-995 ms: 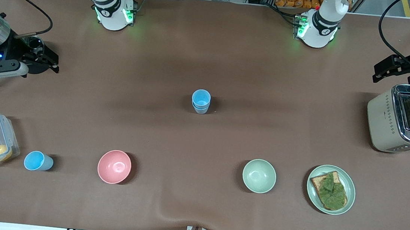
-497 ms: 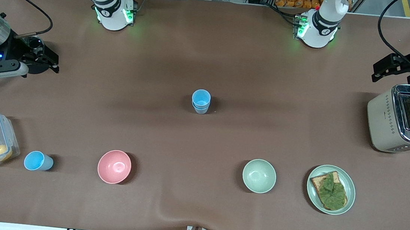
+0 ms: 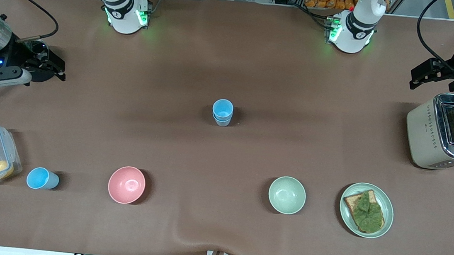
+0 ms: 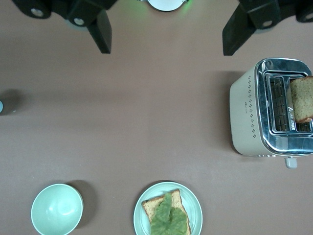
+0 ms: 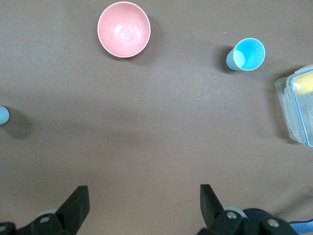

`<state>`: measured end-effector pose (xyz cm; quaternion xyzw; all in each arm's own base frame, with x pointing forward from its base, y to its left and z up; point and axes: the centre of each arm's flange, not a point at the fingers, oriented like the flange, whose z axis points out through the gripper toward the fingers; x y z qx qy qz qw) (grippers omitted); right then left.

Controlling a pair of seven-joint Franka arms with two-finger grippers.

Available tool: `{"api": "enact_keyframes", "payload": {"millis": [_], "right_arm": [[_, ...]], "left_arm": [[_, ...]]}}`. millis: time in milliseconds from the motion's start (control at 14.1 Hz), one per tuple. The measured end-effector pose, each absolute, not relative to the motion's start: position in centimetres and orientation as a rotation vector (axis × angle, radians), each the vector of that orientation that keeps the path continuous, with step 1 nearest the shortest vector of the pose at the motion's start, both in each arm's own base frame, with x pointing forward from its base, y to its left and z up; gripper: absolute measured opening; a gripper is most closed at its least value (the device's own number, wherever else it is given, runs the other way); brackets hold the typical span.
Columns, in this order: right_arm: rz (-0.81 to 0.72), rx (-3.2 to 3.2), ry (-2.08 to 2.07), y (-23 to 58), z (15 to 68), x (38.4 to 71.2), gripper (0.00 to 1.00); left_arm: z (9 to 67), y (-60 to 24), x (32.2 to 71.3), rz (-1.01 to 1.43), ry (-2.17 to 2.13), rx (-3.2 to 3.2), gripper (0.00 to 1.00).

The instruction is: Stack blue cups with both arms

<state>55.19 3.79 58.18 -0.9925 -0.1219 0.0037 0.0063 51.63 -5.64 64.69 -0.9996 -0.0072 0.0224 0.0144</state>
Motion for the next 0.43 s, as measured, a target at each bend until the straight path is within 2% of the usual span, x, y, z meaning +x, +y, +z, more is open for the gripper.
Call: {"api": "enact_keyframes", "payload": {"millis": [426], "right_arm": [[0.012,-3.106,-0.381,3.78,58.18,55.19,1.0]], "left_arm": [[64.66,-5.56,51.63,0.073,-0.025,-3.112,1.0]]}}
